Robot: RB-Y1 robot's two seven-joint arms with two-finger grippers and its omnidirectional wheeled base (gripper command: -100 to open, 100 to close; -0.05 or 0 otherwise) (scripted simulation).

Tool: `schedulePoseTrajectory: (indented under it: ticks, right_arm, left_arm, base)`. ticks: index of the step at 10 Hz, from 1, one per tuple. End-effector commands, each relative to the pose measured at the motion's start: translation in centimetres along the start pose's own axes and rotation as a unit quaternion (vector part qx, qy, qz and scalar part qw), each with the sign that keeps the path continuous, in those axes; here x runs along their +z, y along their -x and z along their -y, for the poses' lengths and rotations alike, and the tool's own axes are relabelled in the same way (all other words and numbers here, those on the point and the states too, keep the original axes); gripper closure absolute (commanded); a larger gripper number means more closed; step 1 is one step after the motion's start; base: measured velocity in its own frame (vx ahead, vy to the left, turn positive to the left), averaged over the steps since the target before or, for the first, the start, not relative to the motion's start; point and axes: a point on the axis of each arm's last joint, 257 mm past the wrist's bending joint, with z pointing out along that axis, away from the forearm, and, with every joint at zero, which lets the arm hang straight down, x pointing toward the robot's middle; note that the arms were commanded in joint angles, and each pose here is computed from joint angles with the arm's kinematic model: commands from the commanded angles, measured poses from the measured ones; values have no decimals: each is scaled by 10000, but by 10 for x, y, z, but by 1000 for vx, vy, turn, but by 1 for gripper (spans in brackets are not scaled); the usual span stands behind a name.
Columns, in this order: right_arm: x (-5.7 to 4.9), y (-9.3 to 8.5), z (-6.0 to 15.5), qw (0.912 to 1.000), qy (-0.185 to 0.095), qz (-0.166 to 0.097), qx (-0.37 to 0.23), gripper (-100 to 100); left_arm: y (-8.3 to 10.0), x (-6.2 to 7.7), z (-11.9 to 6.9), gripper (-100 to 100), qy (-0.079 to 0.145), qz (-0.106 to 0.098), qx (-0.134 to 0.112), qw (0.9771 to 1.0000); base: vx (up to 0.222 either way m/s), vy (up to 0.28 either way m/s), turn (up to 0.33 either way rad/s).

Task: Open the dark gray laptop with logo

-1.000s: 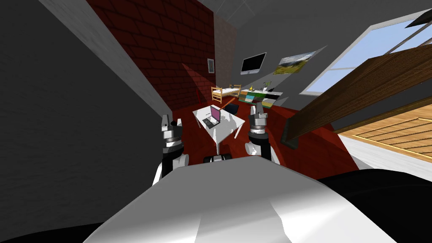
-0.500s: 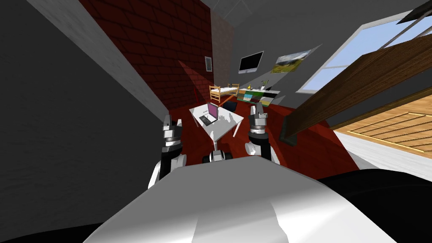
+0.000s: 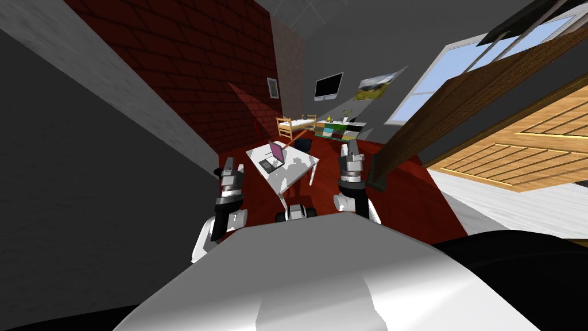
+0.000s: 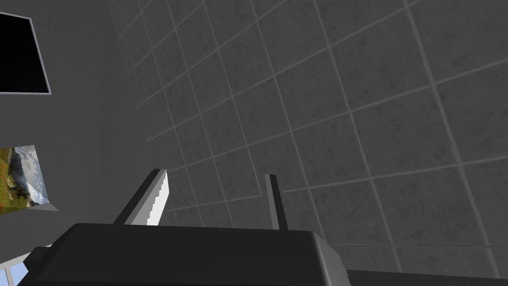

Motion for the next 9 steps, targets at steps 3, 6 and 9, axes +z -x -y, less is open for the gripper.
schedulePoseTrajectory:
  ticks: [3,6,9]
  right_arm:
    - [0,0,0,10000,0,0,0,0]
    - [0,0,0,10000,0,0,0,0]
    - [0,0,0,10000,0,0,-1,0]
  left_arm:
    - [41,5,-39,-100,573,251,654,9959]
    - [76,6,-66,-100,994,530,1063,9879]
    - [101,5,-84,-100,1289,751,1312,9801]
  base:
    - [39,-212,-163]
    - [48,-237,-151]
    - [92,-195,-90]
